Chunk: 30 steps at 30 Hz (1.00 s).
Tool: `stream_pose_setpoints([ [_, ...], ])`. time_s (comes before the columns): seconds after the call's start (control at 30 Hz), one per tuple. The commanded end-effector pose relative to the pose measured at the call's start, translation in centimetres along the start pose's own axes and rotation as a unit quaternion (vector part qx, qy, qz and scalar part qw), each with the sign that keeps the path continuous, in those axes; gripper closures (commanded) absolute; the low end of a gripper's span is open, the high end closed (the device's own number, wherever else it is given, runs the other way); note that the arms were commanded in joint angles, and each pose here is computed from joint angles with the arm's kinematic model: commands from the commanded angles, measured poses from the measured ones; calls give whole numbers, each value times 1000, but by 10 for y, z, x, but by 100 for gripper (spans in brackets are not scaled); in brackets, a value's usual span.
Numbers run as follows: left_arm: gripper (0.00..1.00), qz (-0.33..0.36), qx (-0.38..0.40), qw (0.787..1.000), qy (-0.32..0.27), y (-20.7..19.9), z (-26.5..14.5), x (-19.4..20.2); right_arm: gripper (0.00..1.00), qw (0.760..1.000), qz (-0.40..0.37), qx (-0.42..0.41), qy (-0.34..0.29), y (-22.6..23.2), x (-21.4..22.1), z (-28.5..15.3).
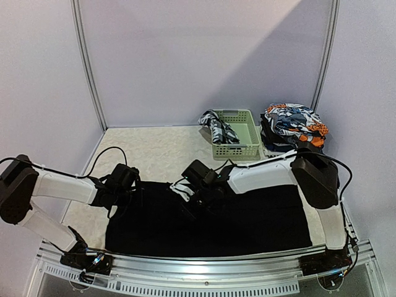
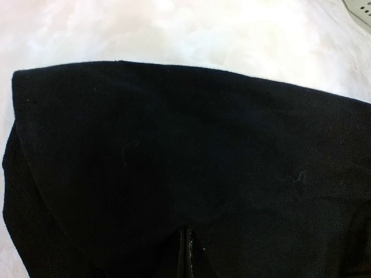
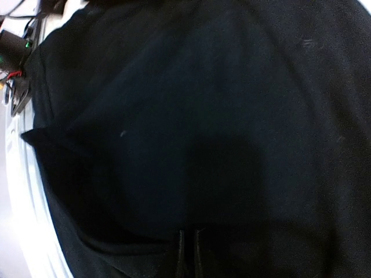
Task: Fold and stack the mixed laundry pile
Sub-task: Adjust the rectangle-folded T-shirt at the center of the board.
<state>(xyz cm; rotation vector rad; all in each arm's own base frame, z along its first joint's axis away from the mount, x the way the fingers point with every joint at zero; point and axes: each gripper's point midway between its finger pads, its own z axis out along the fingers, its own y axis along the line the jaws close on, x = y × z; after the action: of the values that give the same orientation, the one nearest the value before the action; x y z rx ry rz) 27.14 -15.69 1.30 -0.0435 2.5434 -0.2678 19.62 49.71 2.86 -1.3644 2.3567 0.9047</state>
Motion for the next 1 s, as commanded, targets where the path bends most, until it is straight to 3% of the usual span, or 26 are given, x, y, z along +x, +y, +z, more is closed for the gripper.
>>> stream_pose_setpoints([
  [0.0, 97, -5, -55, 998, 34, 28, 5, 18, 88, 999, -30, -8, -10, 28, 0, -17],
  [0.27, 98, -2, -56, 998, 29, 27, 4, 13, 72, 999, -30, 22, 9, 36, 31, -37],
  [0.4, 97, 3, -46, 999, 29, 20, -4, 9, 66, 996, -13, 83, -7, 20, 40, -61],
  [0.5, 89, 17, -45, 999, 13, 10, -22, -1, 64, 991, 19, 129, -31, -3, 40, -81],
  [0.63, 64, 48, -42, 998, -14, -9, -54, -15, 62, 979, 89, 169, -72, -42, 40, -115],
  [0.7, 57, 61, -33, 997, -20, -21, -69, -17, 62, 971, 122, 190, -79, -65, 47, -128],
  [0.83, 59, 86, -10, 996, -3, -44, -86, -7, 62, 950, 195, 228, -88, -112, 70, -152],
  [0.97, 64, 103, 23, 994, 36, -73, -82, 15, 62, 914, 261, 299, -81, -162, 101, -175],
])
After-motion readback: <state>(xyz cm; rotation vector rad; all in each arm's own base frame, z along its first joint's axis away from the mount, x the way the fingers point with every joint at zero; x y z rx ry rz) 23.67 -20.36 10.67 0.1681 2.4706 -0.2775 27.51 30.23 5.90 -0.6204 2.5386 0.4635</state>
